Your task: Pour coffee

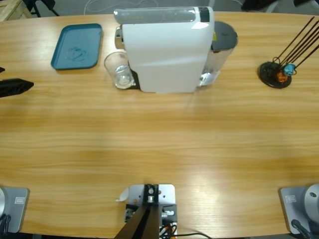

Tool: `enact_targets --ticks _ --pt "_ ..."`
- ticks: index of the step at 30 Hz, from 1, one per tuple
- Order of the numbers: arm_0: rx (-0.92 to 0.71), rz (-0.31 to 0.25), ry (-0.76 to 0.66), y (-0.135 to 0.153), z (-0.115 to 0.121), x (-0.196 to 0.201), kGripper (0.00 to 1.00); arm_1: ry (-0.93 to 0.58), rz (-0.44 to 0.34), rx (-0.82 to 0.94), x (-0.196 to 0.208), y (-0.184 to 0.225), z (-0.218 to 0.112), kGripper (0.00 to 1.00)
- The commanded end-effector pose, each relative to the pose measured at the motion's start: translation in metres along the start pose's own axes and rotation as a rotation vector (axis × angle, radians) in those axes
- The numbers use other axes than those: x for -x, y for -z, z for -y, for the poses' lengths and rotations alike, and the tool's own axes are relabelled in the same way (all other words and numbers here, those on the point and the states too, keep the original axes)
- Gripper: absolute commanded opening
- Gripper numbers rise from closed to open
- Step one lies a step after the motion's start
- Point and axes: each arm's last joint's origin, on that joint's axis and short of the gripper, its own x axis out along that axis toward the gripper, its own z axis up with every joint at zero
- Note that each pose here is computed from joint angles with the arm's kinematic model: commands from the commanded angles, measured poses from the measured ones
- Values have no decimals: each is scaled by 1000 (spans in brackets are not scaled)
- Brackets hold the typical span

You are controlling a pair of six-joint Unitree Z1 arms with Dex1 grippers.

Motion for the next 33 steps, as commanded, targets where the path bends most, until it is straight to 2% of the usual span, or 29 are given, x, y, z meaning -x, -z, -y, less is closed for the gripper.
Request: enact_targets --ticks 1,10,24,33 --pt "-19 -11 7 21 2 -12 987 37 -95 3 -39 -23 11 0" --pt "-39 8 48 21 4 -13 996 -37 -124 149 -64 -42 -13 0" --pt "-47 9 59 21 5 -14 996 -66 -141 198 -85 -58 -28 0" --pt "-47 10 58 22 5 -13 996 -38 -168 202 -94 -57 -26 0"
